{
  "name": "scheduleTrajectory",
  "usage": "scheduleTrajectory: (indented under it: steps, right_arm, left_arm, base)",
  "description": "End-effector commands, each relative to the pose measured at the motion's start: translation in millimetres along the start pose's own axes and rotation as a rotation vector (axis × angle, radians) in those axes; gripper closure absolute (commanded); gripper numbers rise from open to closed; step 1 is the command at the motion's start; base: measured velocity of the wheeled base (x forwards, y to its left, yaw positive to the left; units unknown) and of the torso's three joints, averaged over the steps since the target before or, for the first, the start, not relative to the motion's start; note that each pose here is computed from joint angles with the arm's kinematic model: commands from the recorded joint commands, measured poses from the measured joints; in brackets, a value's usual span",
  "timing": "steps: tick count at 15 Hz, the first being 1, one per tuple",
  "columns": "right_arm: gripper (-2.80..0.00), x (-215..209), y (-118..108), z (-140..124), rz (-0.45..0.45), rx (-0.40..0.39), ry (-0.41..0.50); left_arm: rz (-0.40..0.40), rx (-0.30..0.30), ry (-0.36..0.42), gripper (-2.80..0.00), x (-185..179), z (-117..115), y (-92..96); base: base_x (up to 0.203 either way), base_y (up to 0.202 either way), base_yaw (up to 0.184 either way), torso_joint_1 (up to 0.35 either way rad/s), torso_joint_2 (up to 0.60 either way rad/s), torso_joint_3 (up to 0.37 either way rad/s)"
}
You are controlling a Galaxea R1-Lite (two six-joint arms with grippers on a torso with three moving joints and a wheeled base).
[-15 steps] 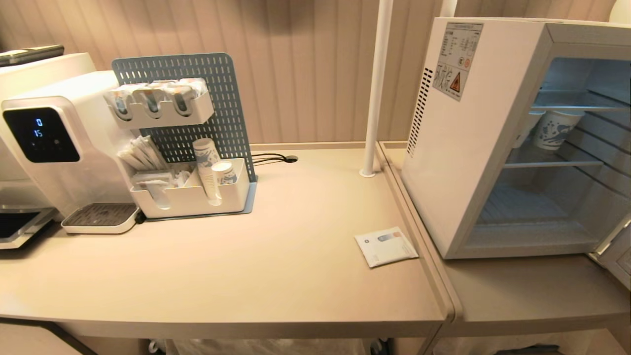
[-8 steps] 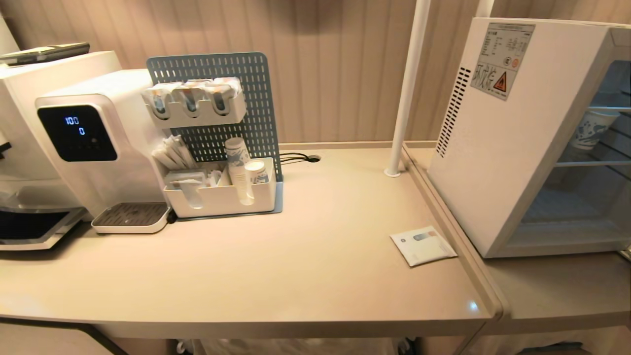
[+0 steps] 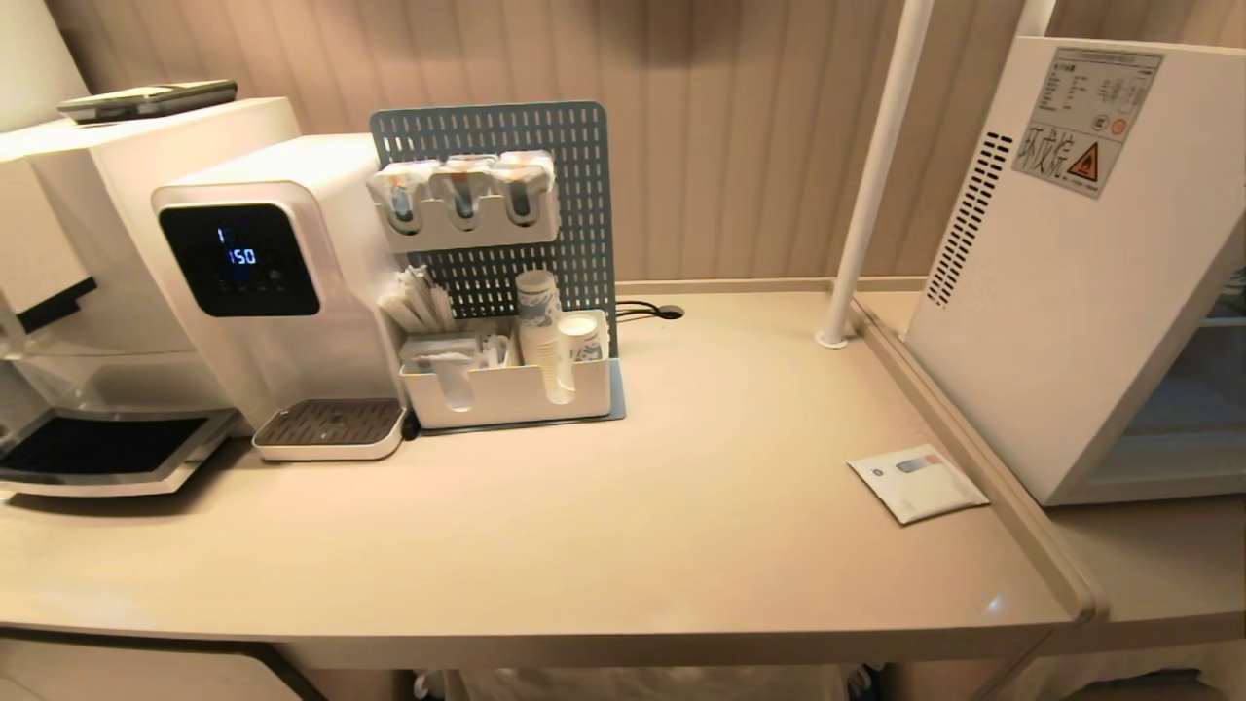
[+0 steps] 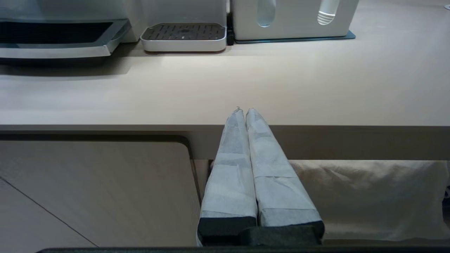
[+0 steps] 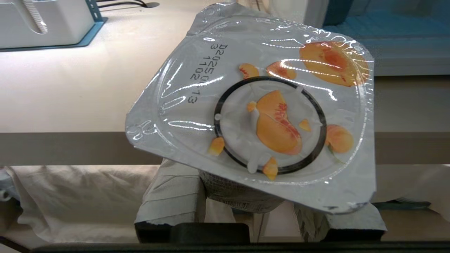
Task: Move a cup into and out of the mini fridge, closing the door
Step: Place the yoghurt on the table
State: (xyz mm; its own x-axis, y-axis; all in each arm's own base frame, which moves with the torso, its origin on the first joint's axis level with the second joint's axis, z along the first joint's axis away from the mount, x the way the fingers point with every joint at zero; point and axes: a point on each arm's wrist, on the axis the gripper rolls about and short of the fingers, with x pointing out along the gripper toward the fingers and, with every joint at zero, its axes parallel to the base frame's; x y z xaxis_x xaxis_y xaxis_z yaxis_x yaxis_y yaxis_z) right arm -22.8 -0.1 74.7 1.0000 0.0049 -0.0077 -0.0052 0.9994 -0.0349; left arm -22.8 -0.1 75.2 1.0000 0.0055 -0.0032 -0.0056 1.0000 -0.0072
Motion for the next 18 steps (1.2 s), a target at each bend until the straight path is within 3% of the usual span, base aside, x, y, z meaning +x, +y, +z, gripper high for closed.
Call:
scheduleTrajectory:
  steps: [1,11,14,16,17,18]
  right_arm:
    - [0.0,0.2,0.0,0.0,0.0,0.0,0.002]
    - [0.0,0.1,0.0,-0.1,0.0,0.0,0.008]
    - [0.0,-0.1,-0.1,0.0,-0.006,0.007,0.004]
    - [0.0,-4.3,-0.7,15.1,-0.012,0.008,-0.036]
    - [0.0,-8.6,-1.4,35.8,-0.012,0.009,-0.062]
    - [0.0,-7.3,-1.8,51.5,-0.004,0.016,-0.035]
  left_arm:
    - [0.001,0.0,0.001,0.0,0.1,-0.4,0.0]
    - [0.001,0.0,0.001,0.0,0.1,-0.4,0.0]
    - [0.001,0.0,0.001,0.0,0.1,-0.4,0.0]
    - [0.001,0.0,0.001,0.0,0.1,-0.4,0.0]
    - [0.001,0.0,0.001,0.0,0.1,-0.4,0.0]
    - [0.001,0.0,0.001,0.0,0.1,-0.4,0.0]
  base:
    - [0.0,0.194,-0.002,0.003,0.0,-0.002]
    - [0.0,0.19,0.0,0.002,0.0,0.001]
    - [0.0,0.072,0.0,0.002,0.0,0.002]
    - [0.0,0.0,0.0,0.0,0.0,0.0]
    - [0.0,0.0,0.0,0.0,0.0,0.0]
    - [0.0,0.0,0.0,0.0,0.0,0.0]
